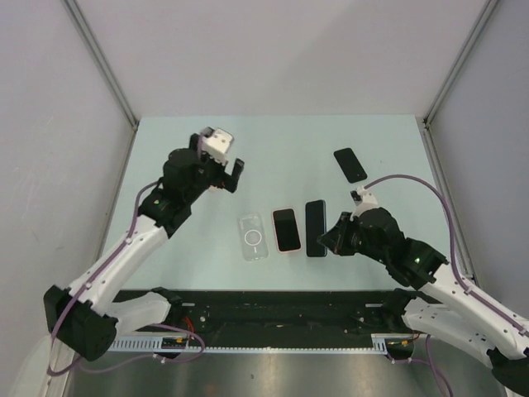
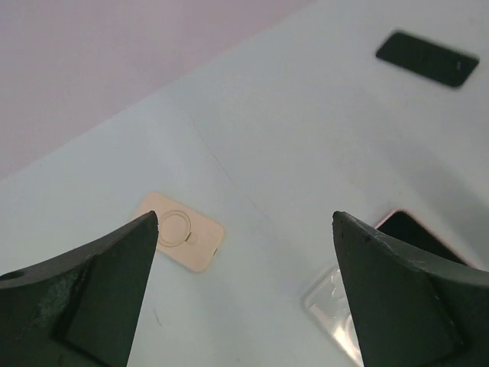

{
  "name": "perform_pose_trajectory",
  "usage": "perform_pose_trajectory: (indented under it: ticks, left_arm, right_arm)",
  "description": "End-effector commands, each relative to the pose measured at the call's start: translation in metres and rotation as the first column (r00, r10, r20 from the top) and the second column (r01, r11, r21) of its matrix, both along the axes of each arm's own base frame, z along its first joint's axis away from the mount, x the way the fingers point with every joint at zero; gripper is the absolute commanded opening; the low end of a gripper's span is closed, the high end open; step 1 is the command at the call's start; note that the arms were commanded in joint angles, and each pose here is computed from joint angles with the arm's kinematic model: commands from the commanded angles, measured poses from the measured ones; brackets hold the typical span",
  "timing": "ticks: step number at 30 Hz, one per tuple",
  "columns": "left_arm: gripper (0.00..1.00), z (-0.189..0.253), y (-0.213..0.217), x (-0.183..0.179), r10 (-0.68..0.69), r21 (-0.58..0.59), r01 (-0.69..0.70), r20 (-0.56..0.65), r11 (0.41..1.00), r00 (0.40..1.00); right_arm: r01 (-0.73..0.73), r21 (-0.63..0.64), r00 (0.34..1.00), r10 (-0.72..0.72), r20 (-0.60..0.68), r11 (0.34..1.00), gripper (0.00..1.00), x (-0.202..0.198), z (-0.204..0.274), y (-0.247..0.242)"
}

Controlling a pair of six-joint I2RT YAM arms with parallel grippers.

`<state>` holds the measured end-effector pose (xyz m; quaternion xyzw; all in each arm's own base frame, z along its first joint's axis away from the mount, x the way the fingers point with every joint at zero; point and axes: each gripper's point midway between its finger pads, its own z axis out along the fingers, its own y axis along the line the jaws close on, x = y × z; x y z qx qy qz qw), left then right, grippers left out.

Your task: Put the phone into the phone case

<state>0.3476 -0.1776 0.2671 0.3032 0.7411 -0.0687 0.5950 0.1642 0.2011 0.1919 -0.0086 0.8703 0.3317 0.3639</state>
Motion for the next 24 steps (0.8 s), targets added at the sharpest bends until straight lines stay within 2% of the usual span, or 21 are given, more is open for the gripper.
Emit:
perform_pose_trajectory:
  ticks: [1,2,5,7,8,10,13,14,15,17,18,19,24]
  left_arm:
    - [1.0,0.039,0.032,-0.003,0.218,-0.349,-0.257,-0.147,0.901,0.965]
    - [1.0,0.027,0.014,-0.017,0.1,-0.408,-0.204,-0.263,0.89,0.96]
    - [0.99,-0.012,0.002,-0.031,0.019,-0.423,-0.224,-0.437,0.878,0.899]
    - [0.94,-0.042,0.005,-0.037,0.044,-0.401,-0.295,-0.529,0.867,0.847]
    - [0.86,-0.054,0.009,-0.038,0.071,-0.391,-0.339,-0.56,0.855,0.826]
    - [0.77,-0.09,0.021,-0.044,0.107,-0.366,-0.447,-0.664,0.816,0.74]
    - [0.4,-0.124,0.013,-0.059,-0.034,-0.416,-0.424,-0.746,0.804,0.666]
    - [0.13,-0.133,0.013,-0.062,-0.05,-0.417,-0.431,-0.763,0.8,0.645]
    - [0.0,-0.147,0.018,-0.066,-0.044,-0.403,-0.463,-0.789,0.79,0.613]
    - [0.01,-0.156,0.017,-0.066,-0.053,-0.424,-0.505,-0.803,0.752,0.594]
    - [0.0,-0.172,0.016,-0.076,-0.067,-0.42,-0.52,-0.821,0.744,0.567]
    - [0.0,-0.171,0.011,-0.074,-0.095,-0.453,-0.525,-0.815,0.72,0.572]
    - [0.0,-0.204,0.025,-0.075,0.006,-0.348,-0.603,-0.863,0.718,0.505]
  right_arm:
    - [-0.078,0.115,0.994,0.068,0.091,0.99,0.02,0.012,0.032,0.03]
    - [-0.085,0.107,0.995,0.079,0.065,0.991,0.01,0.015,0.024,0.037]
    - [-0.14,0.139,0.989,0.133,0.058,0.98,0.01,0.022,0.022,0.059]
    - [-0.149,0.143,0.989,0.144,0.044,0.978,0.0,0.026,0.016,0.067]
    - [-0.167,0.152,0.986,0.163,0.035,0.974,0.0,0.03,0.012,0.075]
    - [-0.18,0.168,0.984,0.178,0.028,0.969,0.0,0.034,0.01,0.082]
    - [-0.211,0.191,0.977,0.212,0.014,0.959,0.0,0.043,0.002,0.096]
    - [-0.222,0.206,0.974,0.225,0.014,0.953,0.0,0.045,0.002,0.1]
    - [-0.216,0.198,0.975,0.223,-0.017,0.956,0.0,0.048,-0.009,0.102]
    - [-0.216,0.213,0.975,0.222,-0.002,0.953,0.0,0.056,-0.01,0.108]
    - [-0.216,0.202,0.974,0.226,-0.03,0.955,0.0,0.059,-0.022,0.111]
    - [-0.217,0.203,0.973,0.229,-0.035,0.955,0.0,0.063,-0.027,0.113]
    - [-0.236,0.235,0.962,0.261,-0.082,0.943,0.0,0.076,-0.041,0.123]
